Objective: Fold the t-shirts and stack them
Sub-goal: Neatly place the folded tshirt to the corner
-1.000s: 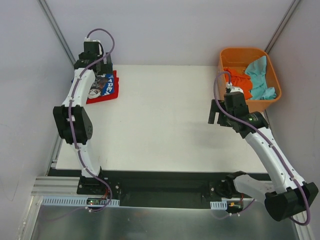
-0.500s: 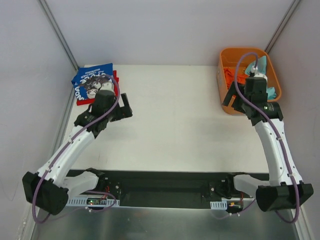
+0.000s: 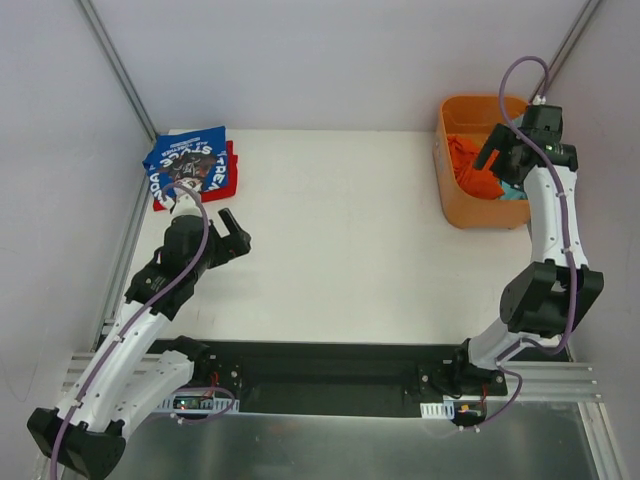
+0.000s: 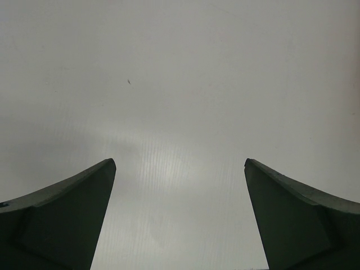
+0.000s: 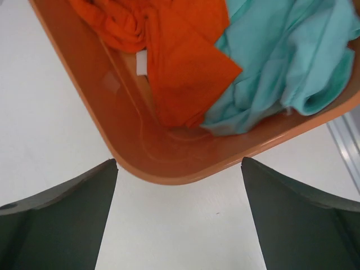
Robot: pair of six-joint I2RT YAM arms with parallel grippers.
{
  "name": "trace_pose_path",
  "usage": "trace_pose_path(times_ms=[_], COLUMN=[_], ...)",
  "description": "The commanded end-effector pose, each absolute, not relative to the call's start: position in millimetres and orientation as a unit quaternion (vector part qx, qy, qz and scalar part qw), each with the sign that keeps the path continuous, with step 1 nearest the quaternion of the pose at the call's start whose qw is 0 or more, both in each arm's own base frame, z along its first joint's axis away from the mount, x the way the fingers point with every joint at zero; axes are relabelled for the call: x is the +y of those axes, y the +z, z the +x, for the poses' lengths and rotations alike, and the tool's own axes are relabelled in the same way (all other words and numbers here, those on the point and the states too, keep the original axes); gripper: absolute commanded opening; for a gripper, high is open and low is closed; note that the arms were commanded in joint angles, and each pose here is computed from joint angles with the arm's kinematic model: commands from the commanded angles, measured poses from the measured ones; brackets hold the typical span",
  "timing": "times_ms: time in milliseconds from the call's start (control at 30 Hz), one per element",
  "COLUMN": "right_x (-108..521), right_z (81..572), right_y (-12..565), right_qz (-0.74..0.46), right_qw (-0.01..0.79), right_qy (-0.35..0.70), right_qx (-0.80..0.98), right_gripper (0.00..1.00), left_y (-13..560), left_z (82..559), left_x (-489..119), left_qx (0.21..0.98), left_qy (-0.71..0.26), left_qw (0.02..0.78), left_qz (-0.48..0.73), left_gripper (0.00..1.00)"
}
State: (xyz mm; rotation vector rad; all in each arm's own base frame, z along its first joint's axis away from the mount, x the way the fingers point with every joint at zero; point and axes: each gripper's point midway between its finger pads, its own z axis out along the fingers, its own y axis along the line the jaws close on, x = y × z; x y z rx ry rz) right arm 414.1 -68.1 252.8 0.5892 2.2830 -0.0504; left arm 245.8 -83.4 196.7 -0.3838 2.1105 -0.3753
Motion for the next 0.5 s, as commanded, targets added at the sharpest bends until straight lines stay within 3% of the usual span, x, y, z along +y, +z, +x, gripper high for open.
trace_pose_path(times_ms=[0, 200, 467], right_x=[-39, -23, -22], right_z=[409, 392, 379], right_y=[253, 281, 280], right_qz=[0.187, 0.170, 0.167], right_qw=[0.396, 0.470, 0.485], right_qy=[0.046, 0.085, 0.081], right_qx=[0.898, 0.862, 0.855], right_gripper=[0.97, 0.97, 0.97], left_y=[199, 197, 204], left_z=[254, 259, 259], left_x=[-85, -82, -71], left_qx=[0.859, 0.864, 0.867], left_qy=[-0.152, -0.136, -0.102], left_qw=[0.461, 0.448, 0.439], left_qz=[-0.164, -0.187, -0.210], left_gripper=[0.99, 0.99, 0.99])
